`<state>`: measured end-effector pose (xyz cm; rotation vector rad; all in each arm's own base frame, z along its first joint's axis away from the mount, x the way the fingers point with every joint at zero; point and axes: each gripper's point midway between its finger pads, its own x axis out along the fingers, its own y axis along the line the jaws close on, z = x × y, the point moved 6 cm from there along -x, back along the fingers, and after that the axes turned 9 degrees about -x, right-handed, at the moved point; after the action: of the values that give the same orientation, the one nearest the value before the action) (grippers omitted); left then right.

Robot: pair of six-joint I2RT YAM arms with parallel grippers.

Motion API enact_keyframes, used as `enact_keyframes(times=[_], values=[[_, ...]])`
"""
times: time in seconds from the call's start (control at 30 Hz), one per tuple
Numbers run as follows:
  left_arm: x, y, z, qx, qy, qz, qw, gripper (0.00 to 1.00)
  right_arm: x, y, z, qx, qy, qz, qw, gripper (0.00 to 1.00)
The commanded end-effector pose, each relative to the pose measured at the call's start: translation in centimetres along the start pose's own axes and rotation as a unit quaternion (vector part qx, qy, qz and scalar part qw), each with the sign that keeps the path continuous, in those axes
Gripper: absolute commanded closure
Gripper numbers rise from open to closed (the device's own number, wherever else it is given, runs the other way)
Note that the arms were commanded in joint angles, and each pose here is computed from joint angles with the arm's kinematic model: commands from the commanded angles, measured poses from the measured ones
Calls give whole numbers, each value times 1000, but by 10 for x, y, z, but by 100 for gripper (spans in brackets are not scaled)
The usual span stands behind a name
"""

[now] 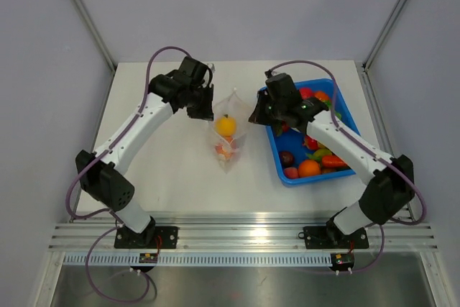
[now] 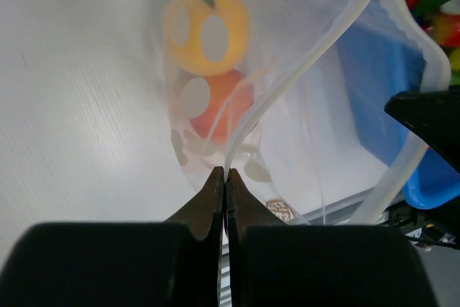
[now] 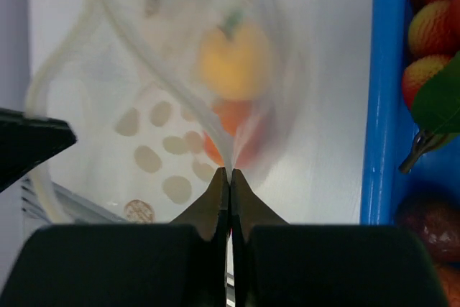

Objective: Place the food in the zip-top bag and seal the zipper
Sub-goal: Adjust the zipper food storage bag at the center of the board.

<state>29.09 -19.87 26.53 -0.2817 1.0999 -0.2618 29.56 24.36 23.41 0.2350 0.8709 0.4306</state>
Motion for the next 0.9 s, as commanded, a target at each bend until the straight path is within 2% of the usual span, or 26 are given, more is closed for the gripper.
enact_keyframes(times=[0.0, 0.1, 0.3, 0.4, 0.63, 0.77, 0.83, 0.87], values=[[-78, -24, 25, 21, -109, -68, 991, 100, -85, 35, 57, -21, -139, 63, 988, 100], [-73, -22, 26, 17, -111, -61, 992, 100, -74, 30, 49, -22, -126, 53, 990, 100], [-16, -16, 17, 7, -43, -42, 998, 100, -5, 7, 8, -10, -32, 11, 999, 100], [-19, -16, 20, 9, -48, -35, 998, 100, 13, -1, -4, -8, -5, -3, 1000, 100], [-16, -10, 18, 16, -44, -14, 999, 100, 19, -24, -6, -11, -10, -75, 997, 100], [-11, -12, 15, 11, -38, -26, 999, 100, 19, -26, -10, -15, -5, -70, 997, 100], [-9, -15, 12, 9, -32, -35, 999, 100, 12, -23, -5, -10, -20, -59, 998, 96], [-8, -17, 11, 11, -30, -37, 999, 100, 10, -22, -4, -9, -24, -56, 998, 84]])
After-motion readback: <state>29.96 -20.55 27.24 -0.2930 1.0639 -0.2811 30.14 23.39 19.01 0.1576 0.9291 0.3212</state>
